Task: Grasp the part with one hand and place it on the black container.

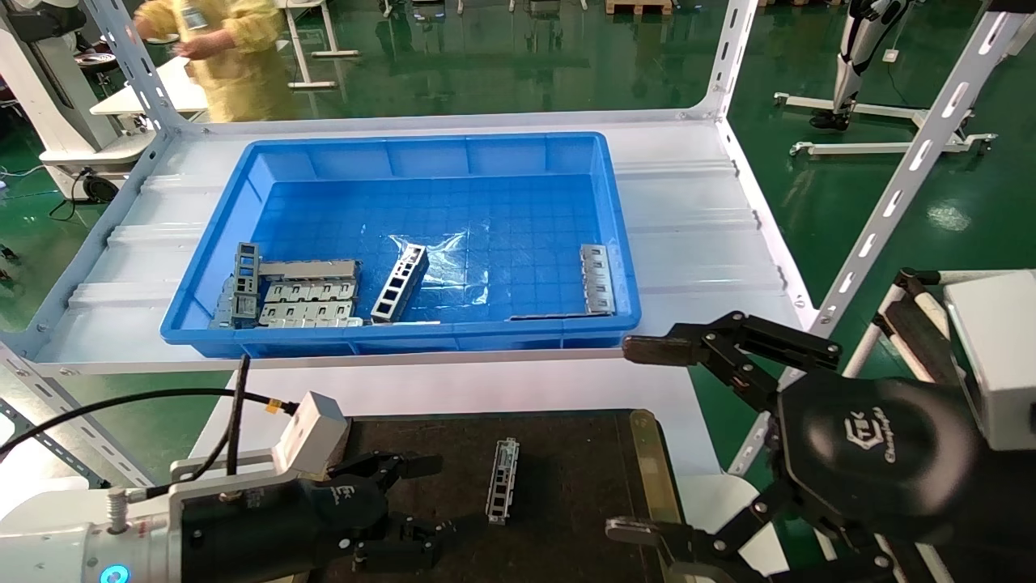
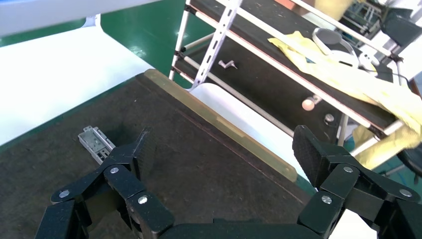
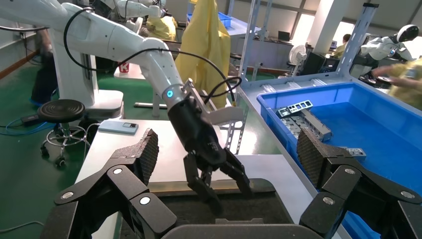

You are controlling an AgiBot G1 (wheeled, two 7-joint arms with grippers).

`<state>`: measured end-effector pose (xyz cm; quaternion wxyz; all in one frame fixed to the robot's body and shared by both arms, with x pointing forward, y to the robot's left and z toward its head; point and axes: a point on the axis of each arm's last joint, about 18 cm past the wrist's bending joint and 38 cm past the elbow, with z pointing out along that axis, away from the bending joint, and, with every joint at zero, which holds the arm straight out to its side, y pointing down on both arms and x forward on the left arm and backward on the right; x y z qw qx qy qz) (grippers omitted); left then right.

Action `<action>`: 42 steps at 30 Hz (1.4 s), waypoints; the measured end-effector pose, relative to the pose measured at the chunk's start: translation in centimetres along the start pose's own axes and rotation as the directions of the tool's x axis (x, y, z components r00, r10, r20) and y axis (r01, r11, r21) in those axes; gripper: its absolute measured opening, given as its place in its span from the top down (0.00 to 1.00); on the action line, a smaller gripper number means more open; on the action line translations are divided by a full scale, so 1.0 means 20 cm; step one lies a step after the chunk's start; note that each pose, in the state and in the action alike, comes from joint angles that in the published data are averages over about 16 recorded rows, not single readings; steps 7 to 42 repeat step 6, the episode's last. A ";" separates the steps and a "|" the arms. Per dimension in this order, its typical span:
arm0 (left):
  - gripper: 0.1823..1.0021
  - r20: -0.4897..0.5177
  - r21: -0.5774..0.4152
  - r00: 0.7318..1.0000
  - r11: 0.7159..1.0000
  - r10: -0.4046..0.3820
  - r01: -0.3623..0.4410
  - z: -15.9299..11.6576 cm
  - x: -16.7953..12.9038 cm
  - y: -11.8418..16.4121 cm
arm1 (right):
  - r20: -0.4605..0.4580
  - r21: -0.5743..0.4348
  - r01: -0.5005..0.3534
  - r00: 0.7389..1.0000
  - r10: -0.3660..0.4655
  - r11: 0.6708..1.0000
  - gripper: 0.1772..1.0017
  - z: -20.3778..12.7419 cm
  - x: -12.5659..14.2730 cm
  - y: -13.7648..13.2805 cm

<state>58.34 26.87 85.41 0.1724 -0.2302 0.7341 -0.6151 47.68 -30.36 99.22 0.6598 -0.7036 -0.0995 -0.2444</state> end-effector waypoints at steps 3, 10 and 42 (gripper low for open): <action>0.00 -0.008 -0.002 1.000 1.000 0.011 -0.011 -0.02 0.01 -0.02 | 0.000 0.000 0.000 1.000 0.000 1.000 0.00 0.00 0.00 0.00; 0.00 -0.011 -0.004 1.000 1.000 0.020 -0.020 -0.04 0.02 -0.03 | 0.000 0.000 0.000 1.000 0.000 1.000 0.00 0.00 0.00 0.00; 0.00 -0.011 -0.004 1.000 1.000 0.020 -0.020 -0.04 0.02 -0.03 | 0.000 0.000 0.000 1.000 0.000 1.000 0.00 0.00 0.00 0.00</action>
